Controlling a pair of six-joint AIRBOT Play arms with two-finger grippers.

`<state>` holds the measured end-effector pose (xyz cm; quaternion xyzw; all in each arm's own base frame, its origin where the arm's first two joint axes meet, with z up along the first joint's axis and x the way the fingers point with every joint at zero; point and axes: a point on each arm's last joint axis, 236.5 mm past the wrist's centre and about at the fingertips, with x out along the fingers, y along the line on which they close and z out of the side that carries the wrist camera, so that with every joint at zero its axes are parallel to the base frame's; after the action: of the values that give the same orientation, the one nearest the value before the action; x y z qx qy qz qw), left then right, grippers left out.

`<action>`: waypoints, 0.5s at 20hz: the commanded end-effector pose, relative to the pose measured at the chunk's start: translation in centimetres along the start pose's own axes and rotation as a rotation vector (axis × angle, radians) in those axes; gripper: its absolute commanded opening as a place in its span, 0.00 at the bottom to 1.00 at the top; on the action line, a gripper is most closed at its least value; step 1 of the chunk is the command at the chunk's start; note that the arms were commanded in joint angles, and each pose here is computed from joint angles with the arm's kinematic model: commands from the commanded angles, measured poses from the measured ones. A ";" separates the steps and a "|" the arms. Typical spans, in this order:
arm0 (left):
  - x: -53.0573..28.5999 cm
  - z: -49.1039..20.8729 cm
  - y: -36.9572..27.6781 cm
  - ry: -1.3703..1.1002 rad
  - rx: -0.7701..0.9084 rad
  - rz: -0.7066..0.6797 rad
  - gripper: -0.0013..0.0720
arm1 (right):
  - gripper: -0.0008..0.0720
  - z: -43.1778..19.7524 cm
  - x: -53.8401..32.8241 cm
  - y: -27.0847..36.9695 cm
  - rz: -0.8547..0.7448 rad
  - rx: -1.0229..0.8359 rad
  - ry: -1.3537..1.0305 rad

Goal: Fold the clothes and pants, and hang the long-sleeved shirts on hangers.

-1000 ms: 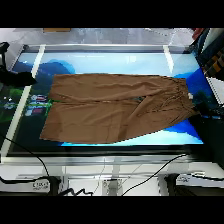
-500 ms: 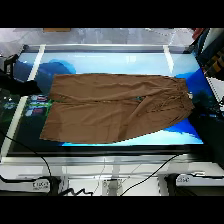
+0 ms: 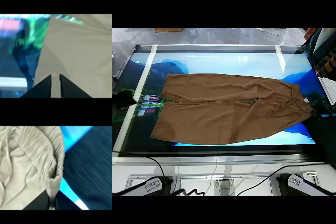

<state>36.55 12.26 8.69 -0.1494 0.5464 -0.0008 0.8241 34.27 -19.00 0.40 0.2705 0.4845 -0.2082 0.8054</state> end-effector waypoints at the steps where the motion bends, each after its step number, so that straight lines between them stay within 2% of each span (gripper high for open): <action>1: -0.6 -4.1 3.2 -0.044 -0.127 0.045 0.19 | 0.05 -0.4 -4.3 -1.8 -0.105 -0.094 -0.034; 2: 0.1 -5.4 3.3 -0.036 -0.166 0.028 0.21 | 0.05 -0.2 -5.1 -1.7 -0.110 -0.100 -0.054; 3: 1.0 -6.6 2.7 -0.014 -0.197 -0.014 0.37 | 0.04 0.0 -5.7 -1.6 -0.108 -0.103 -0.069; 4: 2.2 -7.7 1.8 0.013 -0.226 -0.062 0.69 | 0.05 0.1 -6.0 -1.5 -0.107 -0.104 -0.080; 5: 3.3 -8.7 0.9 0.039 -0.256 -0.108 0.80 | 0.05 0.2 -6.0 -1.5 -0.107 -0.104 -0.083; 10: 6.9 -13.5 0.9 0.126 -0.344 -0.129 0.74 | 0.05 0.4 -5.9 -1.5 -0.107 -0.105 -0.090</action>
<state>28.31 9.66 -0.26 -0.2955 0.5738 0.0236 0.7635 31.09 -19.76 5.18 0.1976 0.4751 -0.2341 0.8249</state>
